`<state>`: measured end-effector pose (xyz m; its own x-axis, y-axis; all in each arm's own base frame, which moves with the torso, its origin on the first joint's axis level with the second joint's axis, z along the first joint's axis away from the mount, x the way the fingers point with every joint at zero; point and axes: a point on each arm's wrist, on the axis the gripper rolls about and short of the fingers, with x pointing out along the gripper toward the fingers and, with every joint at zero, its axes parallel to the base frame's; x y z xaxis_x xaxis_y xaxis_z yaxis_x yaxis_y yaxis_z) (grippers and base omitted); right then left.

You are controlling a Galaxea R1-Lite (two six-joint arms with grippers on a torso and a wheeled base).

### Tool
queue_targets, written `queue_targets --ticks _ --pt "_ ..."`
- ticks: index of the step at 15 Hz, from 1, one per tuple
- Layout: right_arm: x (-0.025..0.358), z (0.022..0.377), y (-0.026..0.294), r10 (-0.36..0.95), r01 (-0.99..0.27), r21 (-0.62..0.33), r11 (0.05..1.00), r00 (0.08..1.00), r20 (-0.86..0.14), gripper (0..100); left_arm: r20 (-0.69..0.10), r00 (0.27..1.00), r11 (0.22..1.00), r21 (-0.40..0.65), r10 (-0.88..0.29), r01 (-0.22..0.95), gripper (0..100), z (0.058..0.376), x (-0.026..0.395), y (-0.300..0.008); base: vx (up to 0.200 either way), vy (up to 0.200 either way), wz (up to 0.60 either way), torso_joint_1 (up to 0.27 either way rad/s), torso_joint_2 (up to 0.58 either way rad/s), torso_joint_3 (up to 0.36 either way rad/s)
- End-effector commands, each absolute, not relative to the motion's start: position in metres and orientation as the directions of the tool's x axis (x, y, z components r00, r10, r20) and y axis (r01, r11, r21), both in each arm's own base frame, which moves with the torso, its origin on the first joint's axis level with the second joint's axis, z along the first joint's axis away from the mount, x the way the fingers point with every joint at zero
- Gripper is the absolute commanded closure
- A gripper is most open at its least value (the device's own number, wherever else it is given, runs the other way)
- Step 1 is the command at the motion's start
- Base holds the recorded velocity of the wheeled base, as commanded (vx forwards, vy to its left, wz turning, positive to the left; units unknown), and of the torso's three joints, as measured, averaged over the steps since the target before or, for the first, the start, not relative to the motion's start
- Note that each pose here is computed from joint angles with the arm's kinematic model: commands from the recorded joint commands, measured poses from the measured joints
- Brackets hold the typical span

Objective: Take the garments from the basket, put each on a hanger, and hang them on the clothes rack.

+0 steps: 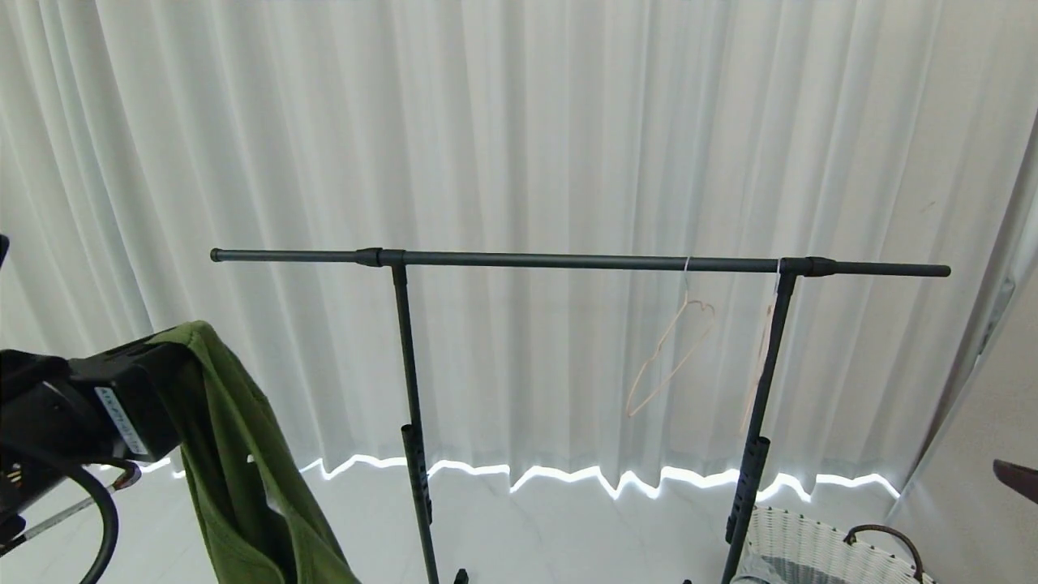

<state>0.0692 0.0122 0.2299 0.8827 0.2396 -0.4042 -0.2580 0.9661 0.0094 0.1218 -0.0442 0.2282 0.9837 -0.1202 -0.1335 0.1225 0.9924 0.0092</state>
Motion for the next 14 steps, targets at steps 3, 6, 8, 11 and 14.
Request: queue_targets --ticks 3,6,8,11,14 --pt "0.083 0.246 0.010 0.156 -0.173 -0.007 0.985 0.905 -0.396 0 -0.130 0.987 0.996 -0.022 -0.092 0.090 100 0.216 0.107 -0.035 0.000 0.000 0.00 0.000 0.00 0.000" --pt "0.082 0.251 0.008 0.091 -0.110 -0.029 0.993 0.921 -0.380 0 -0.119 0.983 0.990 -0.009 -0.140 0.139 100 0.224 0.112 -0.038 0.000 0.000 0.00 0.000 0.00 0.000" --pt "0.083 0.249 0.008 0.083 -0.106 -0.036 0.994 0.913 -0.400 0 -0.146 0.971 0.980 0.034 -0.191 0.198 100 0.219 0.114 -0.040 0.000 0.000 0.00 0.000 0.00 0.000" --pt "0.085 0.248 0.008 0.079 -0.105 -0.040 0.994 0.908 -0.411 0 -0.154 0.969 0.978 0.049 -0.192 0.202 100 0.216 0.113 -0.039 0.067 0.000 0.00 0.001 0.00 0.001" --pt "0.088 0.246 0.008 0.078 -0.107 -0.043 0.993 0.901 -0.426 0 -0.163 0.967 0.977 0.050 -0.195 0.205 100 0.214 0.114 -0.040 0.200 0.000 0.00 -0.001 0.00 0.002"
